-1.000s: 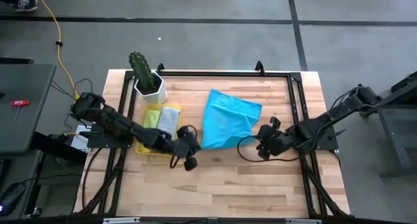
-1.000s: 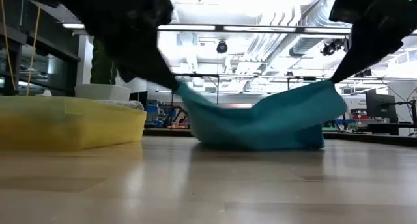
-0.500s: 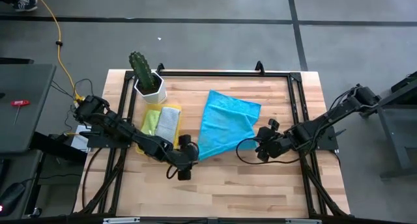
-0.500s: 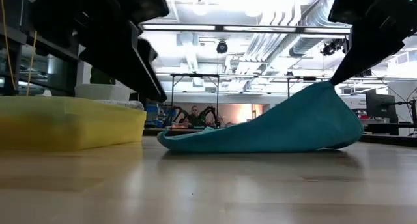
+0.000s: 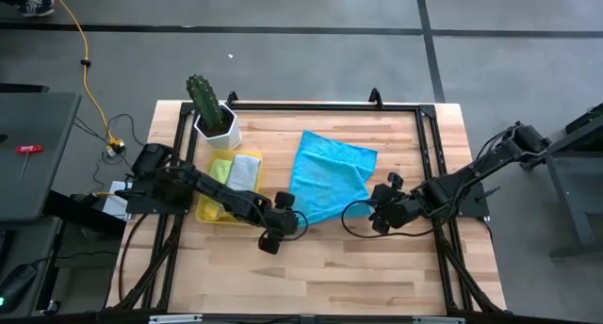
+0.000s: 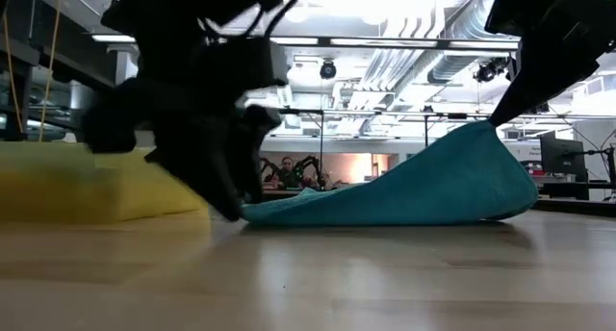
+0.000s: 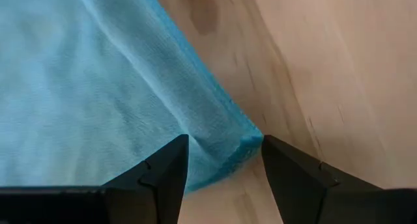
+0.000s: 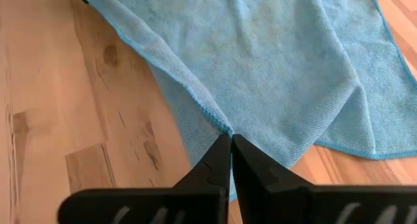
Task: Fold microfiber towels
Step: Fold the blue microfiber towel
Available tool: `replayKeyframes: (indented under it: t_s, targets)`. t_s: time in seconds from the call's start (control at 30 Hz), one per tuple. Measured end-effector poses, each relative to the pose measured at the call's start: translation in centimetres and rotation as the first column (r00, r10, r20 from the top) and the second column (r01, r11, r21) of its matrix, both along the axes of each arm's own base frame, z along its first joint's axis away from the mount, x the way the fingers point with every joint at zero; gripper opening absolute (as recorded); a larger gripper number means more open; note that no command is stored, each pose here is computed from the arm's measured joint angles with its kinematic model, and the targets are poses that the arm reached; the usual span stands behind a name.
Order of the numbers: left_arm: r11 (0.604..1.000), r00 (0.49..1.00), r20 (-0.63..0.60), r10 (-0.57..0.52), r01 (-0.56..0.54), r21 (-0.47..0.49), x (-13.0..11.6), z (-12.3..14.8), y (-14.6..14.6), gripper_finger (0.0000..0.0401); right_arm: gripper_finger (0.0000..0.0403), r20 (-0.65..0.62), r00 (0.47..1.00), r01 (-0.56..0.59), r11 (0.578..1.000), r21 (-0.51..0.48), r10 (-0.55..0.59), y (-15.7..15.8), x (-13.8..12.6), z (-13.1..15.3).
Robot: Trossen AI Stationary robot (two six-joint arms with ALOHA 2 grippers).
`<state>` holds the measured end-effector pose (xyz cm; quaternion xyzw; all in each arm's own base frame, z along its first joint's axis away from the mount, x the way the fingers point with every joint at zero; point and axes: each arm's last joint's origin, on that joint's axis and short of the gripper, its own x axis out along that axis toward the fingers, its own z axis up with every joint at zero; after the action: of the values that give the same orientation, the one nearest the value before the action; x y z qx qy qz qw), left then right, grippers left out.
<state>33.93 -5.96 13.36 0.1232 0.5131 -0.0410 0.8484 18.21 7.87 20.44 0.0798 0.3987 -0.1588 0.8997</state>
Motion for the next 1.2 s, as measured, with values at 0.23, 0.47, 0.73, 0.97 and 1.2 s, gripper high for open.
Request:
replayKeyframes:
  t_s: [0.23,0.47,0.73,0.97,1.2]
  targets:
    - [0.999,0.999,-0.033,-0.034,0.034,0.007,-0.1,-0.6,-0.2,0.0184,0.0000,-0.003,1.000,-0.007,1.000,-0.001,0.007,0.0,0.0,0.0]
    - [0.995,0.995,-0.037,-0.094,0.095,0.021,-0.6,-0.1,-1.4,0.0171,0.0000,-0.013,1.000,-0.017,1.000,0.019,0.018,0.1,0.0,0.0]
    - [0.989,0.991,-0.016,-0.134,0.135,0.053,-0.6,0.1,-2.1,0.0128,0.0000,-0.025,0.999,-0.025,0.999,0.039,0.026,0.1,-0.1,-0.1]
    - [0.988,0.990,-0.014,-0.140,0.140,0.070,-0.6,0.1,-2.1,0.0071,0.0000,-0.039,0.998,-0.039,0.997,0.062,0.042,0.2,-0.1,-0.1]
    - [0.993,0.994,-0.004,-0.108,0.108,0.042,-0.6,0.1,-2.3,0.0009,0.0000,-0.087,0.995,-0.035,0.986,0.160,0.050,0.4,-0.4,-0.4]
